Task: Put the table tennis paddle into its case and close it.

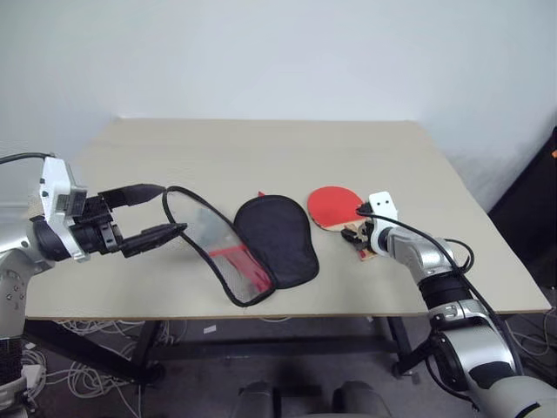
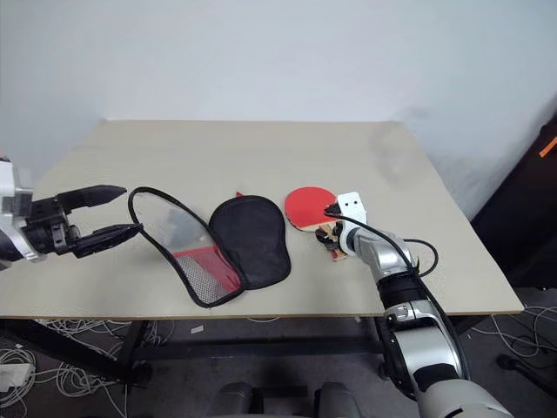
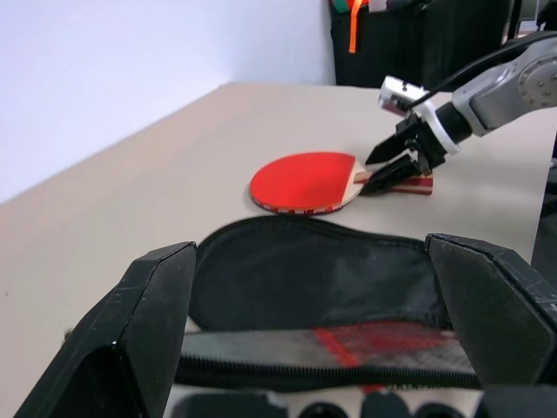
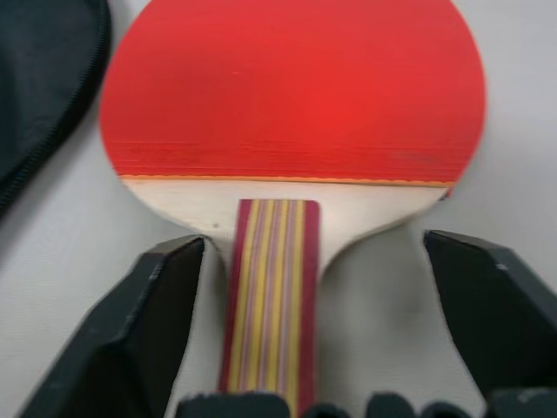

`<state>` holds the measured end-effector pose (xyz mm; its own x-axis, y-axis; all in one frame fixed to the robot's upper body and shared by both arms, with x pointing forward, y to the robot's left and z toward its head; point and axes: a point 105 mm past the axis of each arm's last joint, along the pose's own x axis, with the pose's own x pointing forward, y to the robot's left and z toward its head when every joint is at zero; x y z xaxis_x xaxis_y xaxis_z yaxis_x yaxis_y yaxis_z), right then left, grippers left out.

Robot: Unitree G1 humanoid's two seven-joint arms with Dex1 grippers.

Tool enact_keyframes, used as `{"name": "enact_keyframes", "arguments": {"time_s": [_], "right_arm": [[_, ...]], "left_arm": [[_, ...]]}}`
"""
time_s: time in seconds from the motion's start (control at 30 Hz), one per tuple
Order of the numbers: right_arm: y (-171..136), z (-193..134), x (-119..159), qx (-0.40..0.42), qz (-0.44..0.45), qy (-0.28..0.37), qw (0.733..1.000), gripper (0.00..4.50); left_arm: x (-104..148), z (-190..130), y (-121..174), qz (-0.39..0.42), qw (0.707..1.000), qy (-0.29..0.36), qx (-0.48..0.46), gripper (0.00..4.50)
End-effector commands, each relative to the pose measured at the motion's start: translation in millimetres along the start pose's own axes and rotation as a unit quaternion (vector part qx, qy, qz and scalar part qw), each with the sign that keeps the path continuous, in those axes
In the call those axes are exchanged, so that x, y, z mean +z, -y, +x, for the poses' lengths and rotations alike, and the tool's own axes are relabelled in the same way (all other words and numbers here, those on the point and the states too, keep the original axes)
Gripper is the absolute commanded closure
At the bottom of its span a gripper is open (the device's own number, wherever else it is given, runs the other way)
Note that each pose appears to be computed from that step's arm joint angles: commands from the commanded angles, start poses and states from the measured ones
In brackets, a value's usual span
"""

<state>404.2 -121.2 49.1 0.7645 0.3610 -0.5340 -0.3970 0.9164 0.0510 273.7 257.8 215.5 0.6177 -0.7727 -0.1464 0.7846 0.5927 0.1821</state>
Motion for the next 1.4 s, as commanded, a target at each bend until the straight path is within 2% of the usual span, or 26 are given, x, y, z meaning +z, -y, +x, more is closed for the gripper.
{"name": "enact_keyframes", "arguments": {"time_s": [0.03,0.17,0.3,0.53,0.8,0.93,1.03,1.2,1.4], "right_arm": [[3.4,0.0,7.2,-0.015,-0.006,0.012,1.0,1.59],[0.1,-0.2,5.8,-0.016,-0.004,0.011,1.0,2.65],[4.6,-2.8,11.4,-0.035,0.003,0.024,0.999,3.21],[12.9,-8.8,36.3,-0.069,0.019,0.071,0.995,3.21],[-2.7,-14.4,60.6,-0.05,0.039,0.108,0.992,3.21],[-51.1,-22.7,79.2,0.043,0.019,0.125,0.991,3.21],[-79.0,-31.3,82.8,0.09,0.01,0.124,0.988,3.21],[-121.8,-36.5,73.4,0.133,-0.001,0.104,0.986,3.21],[-148.6,-32.4,52.9,0.161,0.0,0.067,0.985,3.21]], "left_arm": [[17.8,-1.6,-1.4,0.029,0.999,0.016,0.004,0.0],[15.9,1.0,-1.3,0.027,0.999,0.019,0.005,0.0],[13.4,2.8,-1.6,0.024,0.999,0.021,0.006,0.0],[7.7,4.5,-3.7,0.017,1.0,0.022,0.013,0.0],[4.3,6.0,-5.9,0.013,1.0,0.021,0.019,0.0],[2.9,6.2,-6.2,0.009,1.0,0.02,0.02,0.0],[1.9,6.3,-6.3,0.008,1.0,0.019,0.021,0.0],[-0.5,7.0,-5.2,0.004,1.0,0.019,0.021,0.0],[-4.1,7.7,-3.5,-0.002,1.0,0.016,0.02,0.0]]}}
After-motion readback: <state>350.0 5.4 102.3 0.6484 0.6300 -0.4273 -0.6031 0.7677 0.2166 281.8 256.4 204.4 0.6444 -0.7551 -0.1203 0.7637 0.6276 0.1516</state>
